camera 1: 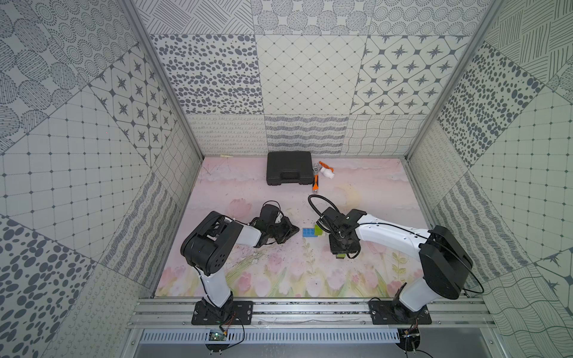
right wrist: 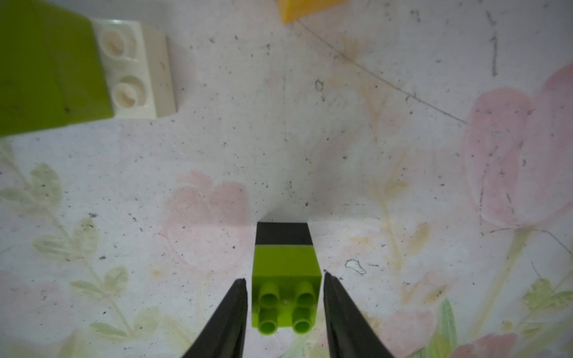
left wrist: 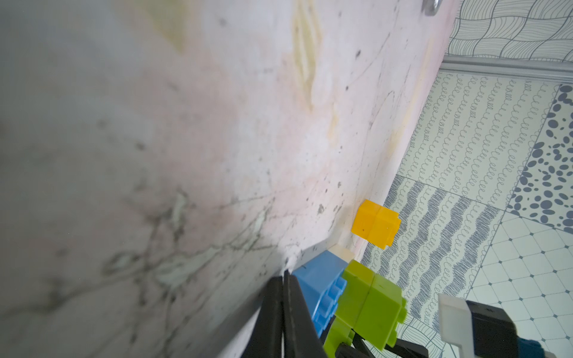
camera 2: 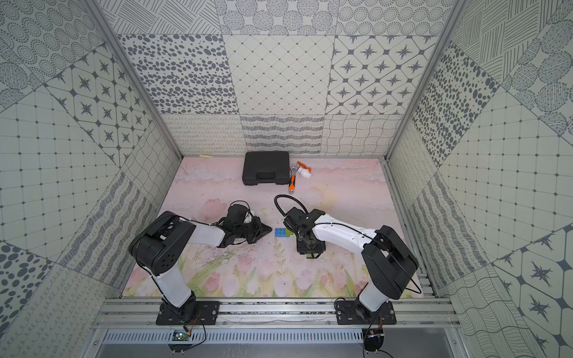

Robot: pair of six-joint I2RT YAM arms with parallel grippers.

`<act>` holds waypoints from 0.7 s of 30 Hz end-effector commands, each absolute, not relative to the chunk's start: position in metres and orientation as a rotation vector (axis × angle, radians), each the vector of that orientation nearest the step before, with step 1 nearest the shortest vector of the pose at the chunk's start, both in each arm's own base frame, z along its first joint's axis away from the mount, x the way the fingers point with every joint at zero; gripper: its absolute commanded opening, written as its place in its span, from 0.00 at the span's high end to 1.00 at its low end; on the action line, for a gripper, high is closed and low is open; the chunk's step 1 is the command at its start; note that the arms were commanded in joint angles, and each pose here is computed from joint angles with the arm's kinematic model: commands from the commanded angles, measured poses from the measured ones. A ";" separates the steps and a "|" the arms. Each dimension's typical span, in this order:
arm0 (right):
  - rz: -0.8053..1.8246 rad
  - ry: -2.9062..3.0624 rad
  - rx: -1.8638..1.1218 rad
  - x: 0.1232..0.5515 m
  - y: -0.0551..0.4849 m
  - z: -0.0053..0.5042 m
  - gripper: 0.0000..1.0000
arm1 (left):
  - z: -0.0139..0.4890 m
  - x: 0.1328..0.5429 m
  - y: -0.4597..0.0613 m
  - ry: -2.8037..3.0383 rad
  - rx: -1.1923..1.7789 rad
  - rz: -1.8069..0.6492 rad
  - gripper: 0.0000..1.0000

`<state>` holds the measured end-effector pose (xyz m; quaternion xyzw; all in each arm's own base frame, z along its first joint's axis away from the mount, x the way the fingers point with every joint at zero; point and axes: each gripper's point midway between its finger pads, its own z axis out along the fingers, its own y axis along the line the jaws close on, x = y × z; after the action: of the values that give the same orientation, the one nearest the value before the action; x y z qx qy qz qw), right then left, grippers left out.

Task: Assemble the number 4 with lego
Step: Pick up the lego brick from the center of the board.

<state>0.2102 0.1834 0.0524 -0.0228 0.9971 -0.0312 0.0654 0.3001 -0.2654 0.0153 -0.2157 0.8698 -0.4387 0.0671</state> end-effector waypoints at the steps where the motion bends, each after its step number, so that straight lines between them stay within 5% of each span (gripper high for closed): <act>1: -0.117 3.011 -0.049 0.209 0.179 0.050 0.57 | -0.045 0.254 -0.221 2.877 -0.870 -0.924 0.92; 9: -0.114 3.023 -0.036 0.205 0.179 0.047 0.56 | -0.046 0.254 -0.221 2.878 -0.874 -0.924 0.92; 21: -0.047 2.959 -0.032 0.204 0.180 0.078 0.79 | -0.046 0.255 -0.222 2.877 -0.871 -0.933 0.92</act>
<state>0.2034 0.1791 0.0555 -0.0141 0.9973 -0.0300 0.0656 0.3002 -0.2655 0.0153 -0.2152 0.8693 -0.4400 0.0663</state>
